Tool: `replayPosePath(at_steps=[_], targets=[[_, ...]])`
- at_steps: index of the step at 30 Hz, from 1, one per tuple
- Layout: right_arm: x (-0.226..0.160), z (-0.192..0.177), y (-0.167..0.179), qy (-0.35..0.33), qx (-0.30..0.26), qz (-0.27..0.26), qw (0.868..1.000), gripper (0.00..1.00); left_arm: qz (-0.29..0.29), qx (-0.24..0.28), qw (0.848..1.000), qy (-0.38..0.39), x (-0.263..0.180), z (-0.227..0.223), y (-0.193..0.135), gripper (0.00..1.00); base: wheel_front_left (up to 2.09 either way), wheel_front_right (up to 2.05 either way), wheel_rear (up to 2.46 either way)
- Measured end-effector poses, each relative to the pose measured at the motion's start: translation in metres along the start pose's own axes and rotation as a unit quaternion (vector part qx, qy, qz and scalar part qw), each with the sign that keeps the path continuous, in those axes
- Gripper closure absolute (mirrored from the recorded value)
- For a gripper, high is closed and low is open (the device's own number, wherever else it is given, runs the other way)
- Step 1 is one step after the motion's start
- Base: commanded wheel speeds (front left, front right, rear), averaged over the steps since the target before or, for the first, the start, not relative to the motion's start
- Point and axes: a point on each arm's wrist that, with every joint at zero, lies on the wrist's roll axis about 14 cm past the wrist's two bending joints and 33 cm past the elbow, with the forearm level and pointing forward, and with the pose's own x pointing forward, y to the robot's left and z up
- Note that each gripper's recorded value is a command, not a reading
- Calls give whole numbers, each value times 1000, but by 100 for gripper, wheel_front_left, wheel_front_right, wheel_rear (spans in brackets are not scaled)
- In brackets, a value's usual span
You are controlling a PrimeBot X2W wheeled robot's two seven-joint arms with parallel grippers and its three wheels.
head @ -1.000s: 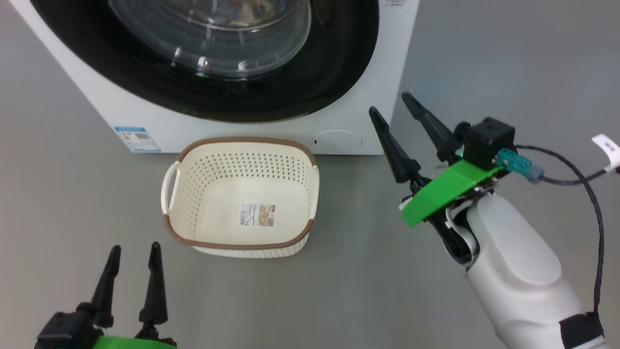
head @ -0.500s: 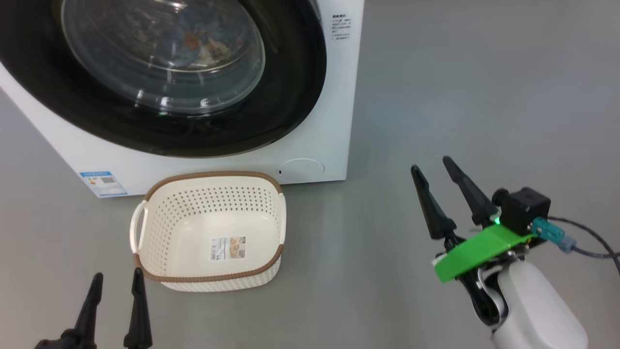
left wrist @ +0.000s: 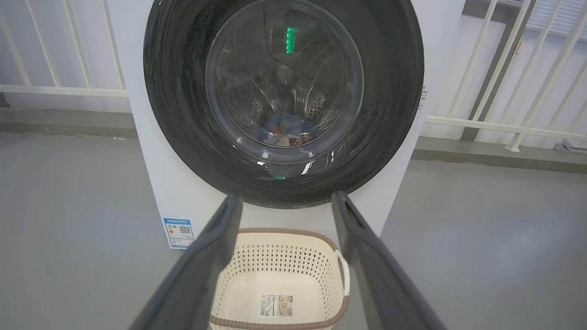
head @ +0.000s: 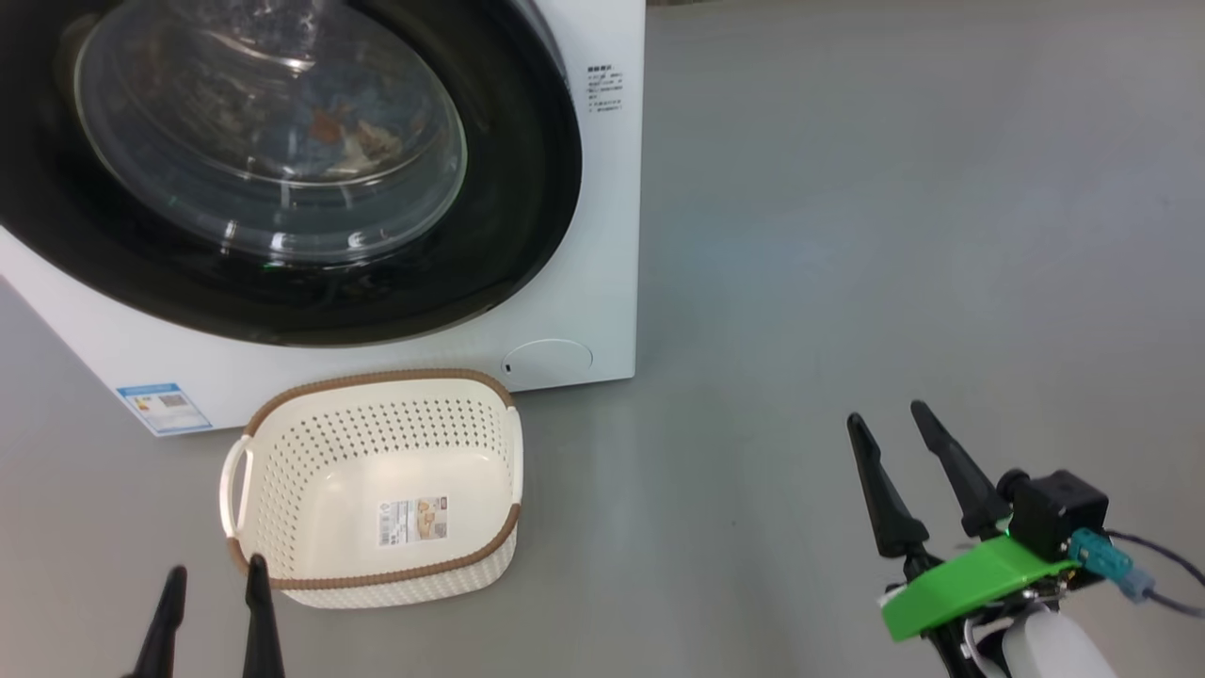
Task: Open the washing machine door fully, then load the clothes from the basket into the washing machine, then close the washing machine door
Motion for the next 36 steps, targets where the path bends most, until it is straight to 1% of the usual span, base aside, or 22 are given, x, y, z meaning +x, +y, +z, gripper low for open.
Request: replayPosePath(at_steps=[10,15,24,36], targets=[[-20,1,-7,-2,-25,-19,1000,0,13,15,1000,1,-10,0,3,0,0,0,0],[-28,0,-8,-1,-24,-26,999,0,25,19,999,7,-17,-3,7,0,0,0,0],[-28,4,-9,-8,-26,-30,999,0,34,20,999,8,-21,-2,10,0,0,0,0],[-30,-2,-7,0,-21,-31,999,0,40,20,999,8,-23,-3,12,0,0,0,0]])
